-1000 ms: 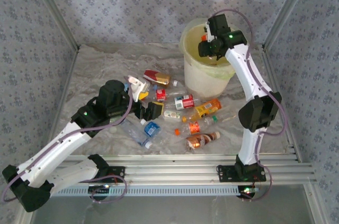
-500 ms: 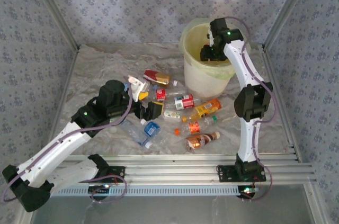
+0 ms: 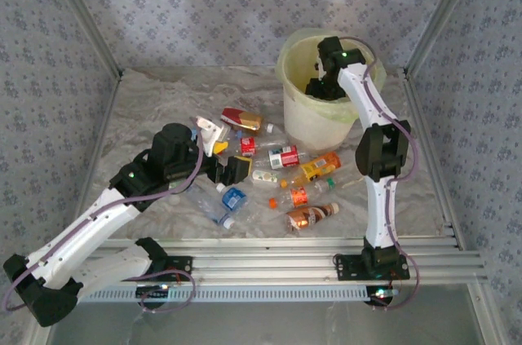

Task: Put the plastic bottles in the bin

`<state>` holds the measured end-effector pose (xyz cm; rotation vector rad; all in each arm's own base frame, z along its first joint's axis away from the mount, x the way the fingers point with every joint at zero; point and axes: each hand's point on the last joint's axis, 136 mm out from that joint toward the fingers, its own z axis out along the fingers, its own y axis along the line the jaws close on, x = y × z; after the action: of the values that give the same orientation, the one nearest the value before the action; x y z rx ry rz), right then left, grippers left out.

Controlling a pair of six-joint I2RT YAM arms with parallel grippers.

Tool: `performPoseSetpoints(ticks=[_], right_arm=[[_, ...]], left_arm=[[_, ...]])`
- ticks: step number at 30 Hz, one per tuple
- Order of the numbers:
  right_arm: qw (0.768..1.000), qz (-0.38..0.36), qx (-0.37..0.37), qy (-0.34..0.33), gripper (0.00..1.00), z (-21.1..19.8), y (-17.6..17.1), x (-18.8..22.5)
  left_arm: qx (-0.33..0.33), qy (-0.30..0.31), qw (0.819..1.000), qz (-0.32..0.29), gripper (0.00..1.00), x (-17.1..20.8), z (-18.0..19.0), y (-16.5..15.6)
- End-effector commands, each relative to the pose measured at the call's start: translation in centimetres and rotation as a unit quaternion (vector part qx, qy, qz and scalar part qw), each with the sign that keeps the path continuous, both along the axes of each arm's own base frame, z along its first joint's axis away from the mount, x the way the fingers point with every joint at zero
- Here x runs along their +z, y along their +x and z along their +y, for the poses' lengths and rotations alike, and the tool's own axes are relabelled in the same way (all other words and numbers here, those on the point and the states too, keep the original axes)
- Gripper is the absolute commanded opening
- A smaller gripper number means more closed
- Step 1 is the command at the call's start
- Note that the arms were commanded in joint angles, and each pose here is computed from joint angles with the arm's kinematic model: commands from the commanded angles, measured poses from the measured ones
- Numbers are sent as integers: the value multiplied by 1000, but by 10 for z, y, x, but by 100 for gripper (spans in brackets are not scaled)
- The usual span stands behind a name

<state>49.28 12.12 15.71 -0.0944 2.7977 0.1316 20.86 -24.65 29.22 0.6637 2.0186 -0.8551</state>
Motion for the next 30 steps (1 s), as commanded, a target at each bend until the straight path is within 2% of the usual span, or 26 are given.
performPoseSetpoints(ticks=[1,11,20,30], right_arm=[[1000,27,-11,-1,51,-2,-5,-13],[999,34,-12,-6,57,-3,-8,-21],[1000,24,-14,-1,67,-3,-9,-11],[1000,6,-15,9,71,-4,-10,9]], left_arm=[[3,-7,1000,-3,100,7,2,-3],[5,-6,1000,-3,100,5,4,-5],[6,-7,1000,-5,100,5,7,-6],[7,-9,1000,-5,100,6,8,-8]])
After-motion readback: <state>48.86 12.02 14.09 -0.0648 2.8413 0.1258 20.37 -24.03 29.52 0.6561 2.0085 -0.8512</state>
